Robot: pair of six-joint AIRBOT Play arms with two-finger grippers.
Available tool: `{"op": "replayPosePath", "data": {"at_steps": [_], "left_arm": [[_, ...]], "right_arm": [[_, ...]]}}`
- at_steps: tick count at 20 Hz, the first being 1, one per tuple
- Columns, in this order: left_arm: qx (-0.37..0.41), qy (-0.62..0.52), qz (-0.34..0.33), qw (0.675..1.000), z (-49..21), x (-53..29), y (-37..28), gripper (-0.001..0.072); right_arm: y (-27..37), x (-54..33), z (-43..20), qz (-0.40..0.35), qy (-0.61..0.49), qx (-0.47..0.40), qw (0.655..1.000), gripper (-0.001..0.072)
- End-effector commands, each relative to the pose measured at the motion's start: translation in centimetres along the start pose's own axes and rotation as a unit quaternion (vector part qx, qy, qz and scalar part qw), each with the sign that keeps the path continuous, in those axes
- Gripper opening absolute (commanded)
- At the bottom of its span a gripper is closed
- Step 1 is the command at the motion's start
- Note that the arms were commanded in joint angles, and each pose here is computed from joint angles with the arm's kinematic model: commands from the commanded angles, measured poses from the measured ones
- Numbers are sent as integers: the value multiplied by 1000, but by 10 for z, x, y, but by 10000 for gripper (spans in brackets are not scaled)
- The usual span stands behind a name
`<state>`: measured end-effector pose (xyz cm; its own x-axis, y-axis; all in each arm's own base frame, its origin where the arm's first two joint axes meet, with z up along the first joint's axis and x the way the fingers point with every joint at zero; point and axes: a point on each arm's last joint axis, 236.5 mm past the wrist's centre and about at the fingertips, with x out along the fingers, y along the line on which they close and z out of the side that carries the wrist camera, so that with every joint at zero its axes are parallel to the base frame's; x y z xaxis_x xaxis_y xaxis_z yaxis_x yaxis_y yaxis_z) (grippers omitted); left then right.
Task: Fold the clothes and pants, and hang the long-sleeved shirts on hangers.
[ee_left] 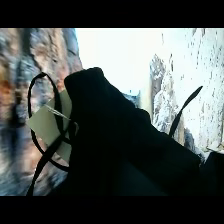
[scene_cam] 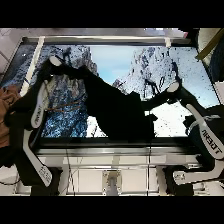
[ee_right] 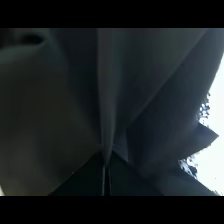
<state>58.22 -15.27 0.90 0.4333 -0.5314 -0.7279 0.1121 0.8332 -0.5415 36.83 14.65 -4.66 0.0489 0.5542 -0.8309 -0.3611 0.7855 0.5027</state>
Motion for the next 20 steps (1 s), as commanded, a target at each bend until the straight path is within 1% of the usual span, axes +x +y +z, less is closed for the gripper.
{"op": "replayPosePath", "data": {"at_steps": [1,3,5,8,10,12,15,18,19,20], "left_arm": [[33,-11,72,997,14,-90,28,8],[51,-21,140,989,14,-164,45,9],[62,-43,197,977,11,-235,49,8],[82,-100,266,955,5,-325,37,9],[86,-112,317,938,-8,-369,36,9],[75,-99,371,920,-29,-402,46,9],[53,-87,432,896,-48,-437,61,9],[17,-101,440,892,-48,-442,71,9],[12,-98,439,893,-47,-438,74,9],[12,-89,434,896,-46,-429,77,9]], "right_arm": [[14,-78,11,-28,-5,-56,998,8],[23,-157,27,-92,-67,-85,990,9],[40,-232,37,-159,-148,-108,970,9],[73,-302,33,-205,-234,-120,943,8],[75,-319,26,-236,-245,-122,932,8],[62,-324,21,-258,-242,-92,931,8],[44,-336,38,-288,-270,-77,915,8],[27,-348,81,-303,-334,-83,889,8],[19,-342,95,-296,-343,-79,888,8],[7,-328,107,-283,-339,-72,894,8]]}}
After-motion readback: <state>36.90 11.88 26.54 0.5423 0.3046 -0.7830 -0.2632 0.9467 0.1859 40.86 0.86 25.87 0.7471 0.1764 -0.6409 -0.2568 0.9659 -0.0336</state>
